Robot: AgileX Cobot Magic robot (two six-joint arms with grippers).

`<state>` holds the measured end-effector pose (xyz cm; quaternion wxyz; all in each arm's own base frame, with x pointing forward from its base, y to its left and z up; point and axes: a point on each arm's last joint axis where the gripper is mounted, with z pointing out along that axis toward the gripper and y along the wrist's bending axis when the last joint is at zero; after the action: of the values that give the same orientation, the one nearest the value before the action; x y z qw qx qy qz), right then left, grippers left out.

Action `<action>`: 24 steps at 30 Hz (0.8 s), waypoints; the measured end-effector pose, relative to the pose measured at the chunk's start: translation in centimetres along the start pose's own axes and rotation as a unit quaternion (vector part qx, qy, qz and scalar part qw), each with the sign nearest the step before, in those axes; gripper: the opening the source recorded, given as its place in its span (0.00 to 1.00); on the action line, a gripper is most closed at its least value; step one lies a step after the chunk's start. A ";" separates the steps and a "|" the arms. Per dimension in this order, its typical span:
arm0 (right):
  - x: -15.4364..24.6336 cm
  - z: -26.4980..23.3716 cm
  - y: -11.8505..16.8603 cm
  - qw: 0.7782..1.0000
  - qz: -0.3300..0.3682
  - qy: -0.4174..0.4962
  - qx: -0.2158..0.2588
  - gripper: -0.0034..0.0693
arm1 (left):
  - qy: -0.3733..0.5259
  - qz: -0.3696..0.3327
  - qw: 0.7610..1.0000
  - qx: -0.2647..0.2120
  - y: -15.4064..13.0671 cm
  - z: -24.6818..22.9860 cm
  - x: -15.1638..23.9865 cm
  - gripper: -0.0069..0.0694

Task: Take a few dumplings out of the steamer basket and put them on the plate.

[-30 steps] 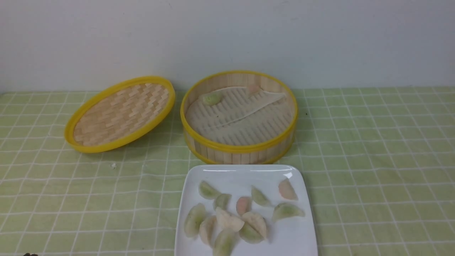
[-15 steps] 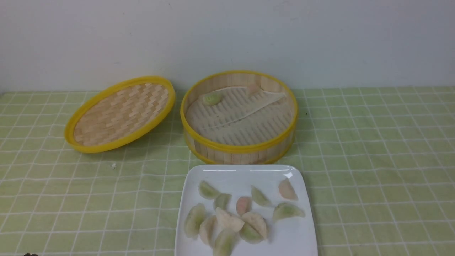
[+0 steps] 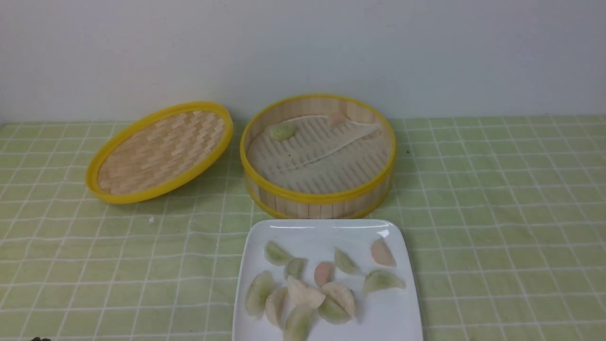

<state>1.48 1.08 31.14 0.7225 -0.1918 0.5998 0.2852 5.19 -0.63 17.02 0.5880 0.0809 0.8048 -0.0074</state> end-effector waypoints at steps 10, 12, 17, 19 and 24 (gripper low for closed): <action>10.1 0.5 -3.1 0.957 -0.024 0.141 0.253 0.03 | 0.000 0.000 1.000 0.000 0.0 0.0 0.0 0.08; 11.4 0.2 -3.4 0.947 -0.020 0.159 0.277 0.03 | 0.000 0.000 1.000 0.000 0.0 0.0 0.0 0.08; 13.0 -0.5 -4.3 0.920 -0.003 0.178 0.348 0.03 | 0.000 0.000 1.000 0.000 0.0 0.0 0.0 0.08; 13.0 -0.5 -4.3 0.917 -0.003 0.176 0.357 0.03 | 0.000 0.000 1.000 0.000 0.0 0.0 0.0 0.08; 13.0 -0.5 -4.3 0.917 -0.003 0.176 0.359 0.03 | -0.001 0.000 1.000 0.000 0.0 0.0 0.0 0.08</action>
<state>5.39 -0.20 18.05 0.6264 0.0312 0.7788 0.0103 5.18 -0.62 17.03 0.5888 0.0809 0.8042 -0.0074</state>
